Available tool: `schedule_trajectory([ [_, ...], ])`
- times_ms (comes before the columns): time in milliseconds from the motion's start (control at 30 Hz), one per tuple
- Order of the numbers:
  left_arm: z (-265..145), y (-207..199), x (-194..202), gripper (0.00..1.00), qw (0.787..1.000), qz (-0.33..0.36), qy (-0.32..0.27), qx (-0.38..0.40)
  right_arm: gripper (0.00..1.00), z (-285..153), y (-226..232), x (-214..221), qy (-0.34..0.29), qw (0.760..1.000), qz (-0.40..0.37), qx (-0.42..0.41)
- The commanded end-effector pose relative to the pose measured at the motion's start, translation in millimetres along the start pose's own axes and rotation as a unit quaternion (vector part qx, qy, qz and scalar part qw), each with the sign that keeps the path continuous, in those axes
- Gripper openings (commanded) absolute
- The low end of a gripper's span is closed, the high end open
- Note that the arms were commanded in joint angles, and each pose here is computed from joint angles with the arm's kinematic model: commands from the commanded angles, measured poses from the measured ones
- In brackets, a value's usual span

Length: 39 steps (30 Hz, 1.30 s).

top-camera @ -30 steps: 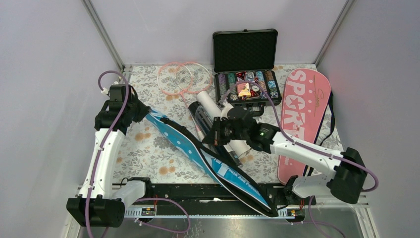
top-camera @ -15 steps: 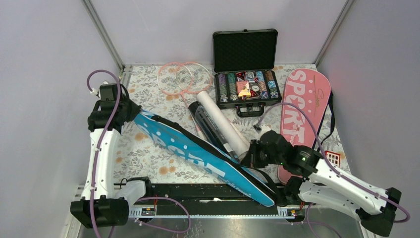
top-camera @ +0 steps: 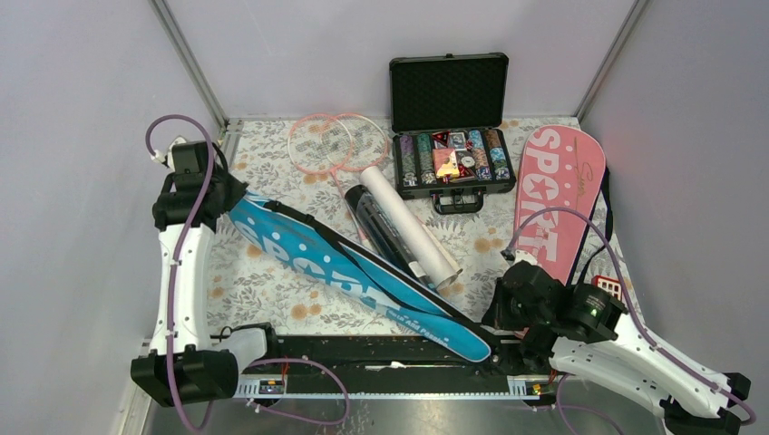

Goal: Pack up the badminton gear
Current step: Zip the racket bag at the center of the board.

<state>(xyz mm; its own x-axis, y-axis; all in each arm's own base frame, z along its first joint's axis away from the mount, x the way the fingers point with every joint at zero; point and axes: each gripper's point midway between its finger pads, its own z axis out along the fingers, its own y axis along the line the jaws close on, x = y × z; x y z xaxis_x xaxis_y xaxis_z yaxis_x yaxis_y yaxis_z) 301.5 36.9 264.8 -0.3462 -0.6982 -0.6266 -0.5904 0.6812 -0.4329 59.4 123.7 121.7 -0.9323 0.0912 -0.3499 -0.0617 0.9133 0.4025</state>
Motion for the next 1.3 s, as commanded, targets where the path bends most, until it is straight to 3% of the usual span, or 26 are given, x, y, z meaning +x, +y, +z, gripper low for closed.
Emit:
schedule_trajectory([
  [0, -11.3, -18.4, -69.7, 0.00, 0.993, -0.001, -0.114, 0.017, 0.00, -4.3, -42.5, 9.3, 0.003, 0.996, 0.013, 0.092],
  [233, -5.9, -16.3, -96.1, 0.00, 0.991, 0.005, -0.132, -0.013, 0.00, 3.5, -46.6, 16.1, -0.001, 0.997, 0.024, 0.076],
  [433, -1.9, -23.4, -111.6, 0.00, 0.990, 0.006, -0.142, -0.014, 0.00, 20.1, -39.1, 38.5, 0.062, 0.997, 0.007, 0.055],
  [600, 3.5, -36.4, -117.6, 0.00, 0.991, 0.024, -0.134, 0.004, 0.00, 27.1, -23.5, 36.9, 0.067, 0.998, -0.007, 0.020],
  [667, 1.8, -43.9, -118.8, 0.00, 0.991, 0.045, -0.128, 0.020, 0.15, 22.0, -4.9, 22.3, 0.045, 0.999, -0.025, -0.013],
  [700, 2.3, -45.6, -116.2, 0.00, 0.991, 0.059, -0.120, 0.025, 0.30, 14.1, 6.9, 8.5, 0.021, 0.998, -0.042, -0.030],
  [733, 2.0, -46.5, -113.0, 0.00, 0.991, 0.069, -0.112, 0.029, 0.36, 5.7, 16.4, -4.0, 0.000, 0.997, -0.059, -0.042],
  [800, 1.0, -44.9, -107.5, 0.00, 0.990, 0.091, -0.101, 0.032, 0.58, -8.7, 37.1, -28.5, -0.042, 0.992, -0.101, -0.068],
  [867, 1.5, -39.4, -106.0, 0.00, 0.988, 0.116, -0.099, 0.023, 0.70, -17.9, 53.7, -46.7, -0.073, 0.983, -0.141, -0.087],
  [1033, 5.5, -5.3, -125.6, 0.00, 0.975, 0.172, -0.114, -0.086, 0.77, -26.0, 84.1, -79.0, -0.131, 0.966, -0.192, -0.116],
  [1267, 28.6, 0.3, -158.8, 0.00, 0.957, 0.202, -0.130, -0.162, 0.77, -12.7, 115.8, -102.1, -0.135, 0.963, -0.203, -0.115],
])
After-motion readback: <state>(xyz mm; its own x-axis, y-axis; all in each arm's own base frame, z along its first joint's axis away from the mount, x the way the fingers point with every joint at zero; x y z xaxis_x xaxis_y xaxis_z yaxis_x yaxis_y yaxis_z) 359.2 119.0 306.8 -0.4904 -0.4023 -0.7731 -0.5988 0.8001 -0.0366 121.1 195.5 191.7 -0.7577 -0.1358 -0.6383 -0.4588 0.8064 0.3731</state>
